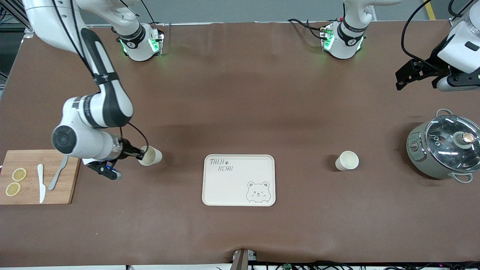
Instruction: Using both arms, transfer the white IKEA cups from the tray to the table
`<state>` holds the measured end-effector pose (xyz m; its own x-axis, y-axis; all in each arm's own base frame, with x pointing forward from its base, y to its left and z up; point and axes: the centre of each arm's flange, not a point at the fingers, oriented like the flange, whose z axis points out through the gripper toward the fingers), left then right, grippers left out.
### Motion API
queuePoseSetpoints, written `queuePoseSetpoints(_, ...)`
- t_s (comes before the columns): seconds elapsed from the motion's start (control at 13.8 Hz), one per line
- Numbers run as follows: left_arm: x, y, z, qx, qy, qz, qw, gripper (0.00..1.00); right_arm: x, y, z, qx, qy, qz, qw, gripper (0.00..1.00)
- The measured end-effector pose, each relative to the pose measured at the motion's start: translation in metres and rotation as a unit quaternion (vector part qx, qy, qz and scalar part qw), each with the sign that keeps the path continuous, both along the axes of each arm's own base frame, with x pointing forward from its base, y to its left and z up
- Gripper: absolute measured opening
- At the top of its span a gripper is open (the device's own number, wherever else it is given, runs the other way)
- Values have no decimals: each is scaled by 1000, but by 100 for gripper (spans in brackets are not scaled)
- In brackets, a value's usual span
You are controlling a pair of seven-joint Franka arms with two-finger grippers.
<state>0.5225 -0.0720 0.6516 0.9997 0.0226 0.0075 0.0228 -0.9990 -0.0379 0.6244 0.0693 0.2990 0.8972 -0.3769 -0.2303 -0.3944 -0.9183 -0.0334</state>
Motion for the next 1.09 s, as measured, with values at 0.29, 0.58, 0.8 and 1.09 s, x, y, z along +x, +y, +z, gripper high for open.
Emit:
queuePoseSetpoints(0.29,0,2,0,0,0,-1,1000,100,-24,-97,-28,20,6,46,999,2)
queuePoseSetpoints(0.58,1,6,0,0,-1,-1,1000,100,-38,-153,-42,18,-8,94,995,2)
queuePoseSetpoints(0.8,2,8,0,0,-1,-9,1000,100,-48,-178,-53,16,-22,108,994,2)
queuePoseSetpoints(1.09,3,17,-1,0,-1,-5,1000,100,-54,-179,-60,15,-24,111,993,18)
